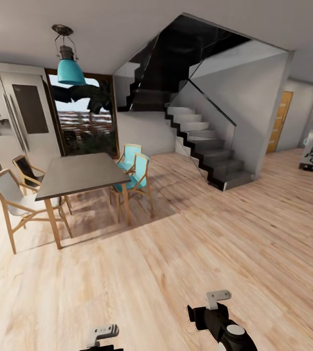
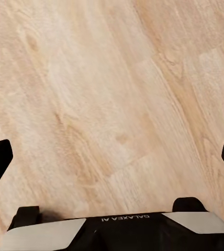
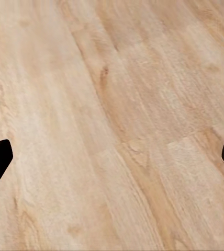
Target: Turn on the radio receiver that's on the table in the living room.
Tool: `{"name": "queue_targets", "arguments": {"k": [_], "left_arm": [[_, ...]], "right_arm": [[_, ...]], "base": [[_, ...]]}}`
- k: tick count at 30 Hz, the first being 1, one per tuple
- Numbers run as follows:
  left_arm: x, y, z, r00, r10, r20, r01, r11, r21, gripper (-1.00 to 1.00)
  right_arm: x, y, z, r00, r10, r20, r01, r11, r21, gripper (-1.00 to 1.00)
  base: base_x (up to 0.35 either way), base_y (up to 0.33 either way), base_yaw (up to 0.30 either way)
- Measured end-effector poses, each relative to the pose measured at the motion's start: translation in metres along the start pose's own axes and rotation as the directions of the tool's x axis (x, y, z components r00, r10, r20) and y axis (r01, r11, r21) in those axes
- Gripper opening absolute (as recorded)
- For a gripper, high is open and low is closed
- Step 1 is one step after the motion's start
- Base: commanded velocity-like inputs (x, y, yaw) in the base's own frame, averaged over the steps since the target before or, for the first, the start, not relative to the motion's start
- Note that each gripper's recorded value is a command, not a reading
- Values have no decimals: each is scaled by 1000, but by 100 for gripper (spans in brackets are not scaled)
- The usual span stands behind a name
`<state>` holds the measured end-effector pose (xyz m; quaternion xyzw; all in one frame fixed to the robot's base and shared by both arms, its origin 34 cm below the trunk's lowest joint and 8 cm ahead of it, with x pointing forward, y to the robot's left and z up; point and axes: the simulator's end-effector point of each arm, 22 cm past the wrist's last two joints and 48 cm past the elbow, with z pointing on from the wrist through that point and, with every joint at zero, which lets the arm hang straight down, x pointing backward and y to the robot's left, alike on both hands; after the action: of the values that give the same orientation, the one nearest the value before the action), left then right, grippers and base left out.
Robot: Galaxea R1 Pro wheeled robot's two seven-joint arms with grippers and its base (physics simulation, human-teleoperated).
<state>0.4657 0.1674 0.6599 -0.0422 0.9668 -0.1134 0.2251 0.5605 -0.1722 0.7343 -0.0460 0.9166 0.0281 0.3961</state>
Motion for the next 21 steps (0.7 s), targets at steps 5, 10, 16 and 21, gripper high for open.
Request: {"name": "queue_targets", "arguments": {"k": [5,10,16,21], "left_arm": [[0,0,0,1000,0,0,0,1000,1,100],[0,-1,0,1000,0,0,0,1000,2,100],[0,-1,0,1000,-2,0,2,1000,3,100],[0,-1,0,1000,-2,0,2,1000,4,100]], "right_arm": [[0,0,0,1000,0,0,0,1000,0,100],[0,0,0,1000,0,0,0,1000,0,100],[0,0,0,1000,0,0,0,1000,0,100],[1,0,0,1000,0,-1,0,1000,0,100]], "base": [[333,0,-300],[333,0,-300],[333,0,-300],[332,0,-300]]}}
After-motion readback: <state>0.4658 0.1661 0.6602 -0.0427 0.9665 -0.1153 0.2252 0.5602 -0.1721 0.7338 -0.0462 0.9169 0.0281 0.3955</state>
